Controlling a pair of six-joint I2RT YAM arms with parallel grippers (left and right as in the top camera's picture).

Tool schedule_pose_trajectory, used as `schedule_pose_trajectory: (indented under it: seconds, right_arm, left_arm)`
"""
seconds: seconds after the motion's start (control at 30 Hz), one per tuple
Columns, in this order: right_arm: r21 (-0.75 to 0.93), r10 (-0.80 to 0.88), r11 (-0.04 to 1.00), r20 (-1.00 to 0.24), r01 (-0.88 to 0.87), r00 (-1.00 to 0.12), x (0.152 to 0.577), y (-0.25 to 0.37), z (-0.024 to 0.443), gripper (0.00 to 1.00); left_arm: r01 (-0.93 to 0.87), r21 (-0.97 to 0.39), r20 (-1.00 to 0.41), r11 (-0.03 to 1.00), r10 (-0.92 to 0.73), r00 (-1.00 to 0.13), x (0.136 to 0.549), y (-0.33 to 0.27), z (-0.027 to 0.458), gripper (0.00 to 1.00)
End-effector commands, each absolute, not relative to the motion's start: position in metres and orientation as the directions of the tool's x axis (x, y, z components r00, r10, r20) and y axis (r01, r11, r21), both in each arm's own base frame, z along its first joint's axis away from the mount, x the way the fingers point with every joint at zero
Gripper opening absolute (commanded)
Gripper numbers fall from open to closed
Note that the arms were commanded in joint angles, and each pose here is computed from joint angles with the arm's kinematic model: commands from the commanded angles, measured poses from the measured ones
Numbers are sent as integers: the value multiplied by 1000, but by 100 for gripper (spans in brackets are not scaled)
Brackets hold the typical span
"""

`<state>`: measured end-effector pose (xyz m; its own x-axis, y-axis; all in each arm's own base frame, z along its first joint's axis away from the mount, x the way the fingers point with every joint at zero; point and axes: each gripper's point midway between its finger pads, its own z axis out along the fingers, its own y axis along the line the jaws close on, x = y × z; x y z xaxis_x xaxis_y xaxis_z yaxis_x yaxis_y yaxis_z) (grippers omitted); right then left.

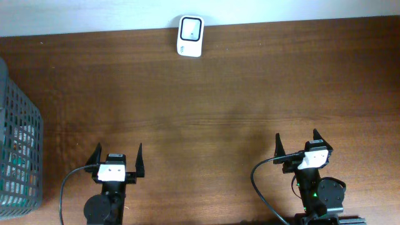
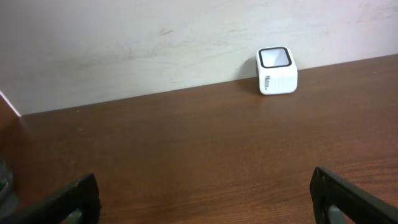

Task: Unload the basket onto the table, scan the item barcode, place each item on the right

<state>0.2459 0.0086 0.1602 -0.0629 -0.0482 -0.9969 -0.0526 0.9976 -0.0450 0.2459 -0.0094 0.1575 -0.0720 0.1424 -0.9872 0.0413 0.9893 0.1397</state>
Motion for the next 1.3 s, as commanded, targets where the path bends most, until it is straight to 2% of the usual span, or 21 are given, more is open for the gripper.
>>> schedule_pose_trajectory:
  seconds: [0.0, 0.37, 0.67, 0.83, 0.93, 0.97, 1.13, 1.27]
  right_arm:
    - [-45, -49, 998, -996, -46, -74, 246, 8, 156, 98]
    - [-45, -49, 998, -996, -46, -74, 246, 8, 156, 98]
    - [-45, -49, 998, -996, -46, -74, 246, 8, 156, 98]
    - [-45, -49, 998, -996, -46, -74, 246, 8, 156, 98]
    - [-45, -49, 998, -996, -46, -74, 246, 8, 156, 98]
    - [-45, -49, 998, -996, -46, -74, 246, 8, 156, 98]
    - [-45, -49, 998, -996, -46, -74, 246, 8, 156, 98]
    - [-45, -49, 998, -996, -46, -74, 246, 8, 156, 98]
  left_arm:
    - [61, 151, -985, 987, 155, -70, 246, -12, 157, 99]
    - [61, 151, -985, 987, 155, -74, 246, -12, 156, 99]
    - [49, 152, -988, 987, 152, 3, 247, -12, 176, 99]
    - [39, 178, -979, 983, 173, 104, 241, -13, 215, 99]
    - [38, 178, -978, 983, 172, 116, 240, -13, 235, 99]
    - [66, 216, -972, 974, 207, 114, 243, -19, 247, 99]
    - [179, 272, -962, 946, 271, 33, 274, -36, 296, 99]
    - [303, 229, -947, 925, 284, -150, 318, -51, 331, 99]
